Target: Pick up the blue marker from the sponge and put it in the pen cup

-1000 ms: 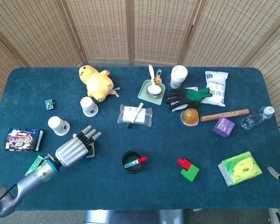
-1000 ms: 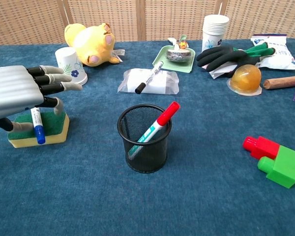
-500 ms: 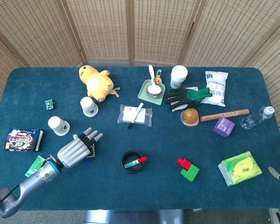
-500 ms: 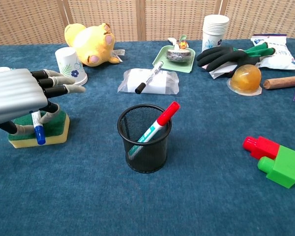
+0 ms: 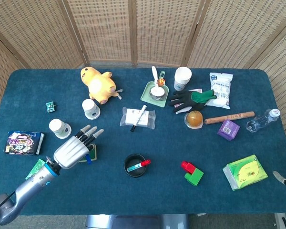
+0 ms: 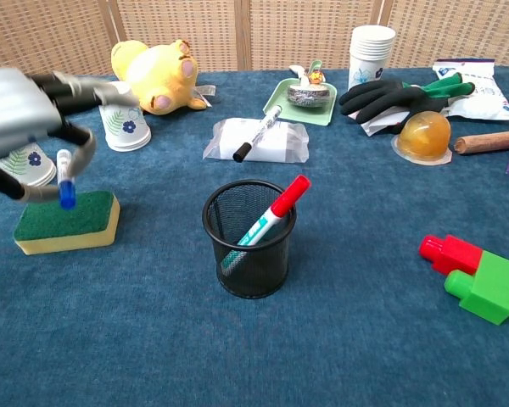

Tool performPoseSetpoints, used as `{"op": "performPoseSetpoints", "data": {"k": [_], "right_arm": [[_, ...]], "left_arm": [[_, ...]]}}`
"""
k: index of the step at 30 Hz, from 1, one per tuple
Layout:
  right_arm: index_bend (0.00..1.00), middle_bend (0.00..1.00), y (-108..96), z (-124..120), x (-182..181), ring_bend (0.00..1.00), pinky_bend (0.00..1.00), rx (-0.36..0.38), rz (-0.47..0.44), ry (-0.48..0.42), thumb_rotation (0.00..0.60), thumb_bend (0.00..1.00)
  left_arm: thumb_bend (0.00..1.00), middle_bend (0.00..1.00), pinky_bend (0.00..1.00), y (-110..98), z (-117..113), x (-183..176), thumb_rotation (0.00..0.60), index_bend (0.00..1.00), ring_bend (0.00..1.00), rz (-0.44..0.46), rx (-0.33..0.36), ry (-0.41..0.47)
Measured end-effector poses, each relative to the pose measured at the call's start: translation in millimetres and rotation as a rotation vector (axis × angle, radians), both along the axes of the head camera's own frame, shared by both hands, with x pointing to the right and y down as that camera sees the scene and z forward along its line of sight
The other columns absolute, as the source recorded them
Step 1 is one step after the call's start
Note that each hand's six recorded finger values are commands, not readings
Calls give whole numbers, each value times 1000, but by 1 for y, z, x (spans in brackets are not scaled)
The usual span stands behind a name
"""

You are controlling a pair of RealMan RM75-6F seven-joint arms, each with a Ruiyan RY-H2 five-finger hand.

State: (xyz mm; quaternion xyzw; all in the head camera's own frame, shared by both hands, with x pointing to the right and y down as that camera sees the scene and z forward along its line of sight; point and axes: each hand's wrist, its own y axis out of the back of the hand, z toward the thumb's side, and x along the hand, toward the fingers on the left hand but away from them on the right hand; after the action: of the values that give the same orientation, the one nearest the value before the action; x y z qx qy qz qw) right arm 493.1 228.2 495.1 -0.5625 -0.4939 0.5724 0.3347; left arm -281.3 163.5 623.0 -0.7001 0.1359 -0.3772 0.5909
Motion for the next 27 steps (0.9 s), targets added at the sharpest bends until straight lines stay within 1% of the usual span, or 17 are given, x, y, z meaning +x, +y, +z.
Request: {"op": "performPoseSetpoints", "data": {"k": [2,5,9,12,15,18,21,24,27], "right_arm": [[191,0,0,0,0,0,0,0,-1,1,600,0],[191,0,0,0,0,0,0,-1,-1,2,600,0],[190,0,1,0,0,0,0,-1,0,3,600,0],[191,0,1,0,0,0,0,-1,0,2,600,0],[192,0,0,0,0,0,0,-2,-1,3,600,0],[195,0,0,2,-1,0,0,-6,-4,6,600,0],[197,0,0,3,-2,0,0,-8,-7,10,600,0],[198,0,0,3,-2,0,0,-8,-7,11,600,0],[197,0,0,4,-1,0,0,-11,-5,11,600,0]], "left_arm": [[333,0,162,-3,-8,2,600,599,0,-42,-33,67],[334,0,161,-7,-23,7,600,596,0,-112,-100,194],[331,0,159,-13,-45,16,600,589,0,-198,-200,386],[331,0,159,-16,-60,22,600,588,0,-245,-265,520],[331,0,158,-17,-72,29,600,584,0,-276,-327,634],[331,0,156,-14,-78,38,600,579,0,-291,-399,720],[331,0,153,-7,-77,54,600,571,0,-295,-486,788],[331,0,153,1,-72,71,600,569,0,-293,-554,832],[331,0,150,8,-65,88,600,569,0,-292,-608,861]]}}
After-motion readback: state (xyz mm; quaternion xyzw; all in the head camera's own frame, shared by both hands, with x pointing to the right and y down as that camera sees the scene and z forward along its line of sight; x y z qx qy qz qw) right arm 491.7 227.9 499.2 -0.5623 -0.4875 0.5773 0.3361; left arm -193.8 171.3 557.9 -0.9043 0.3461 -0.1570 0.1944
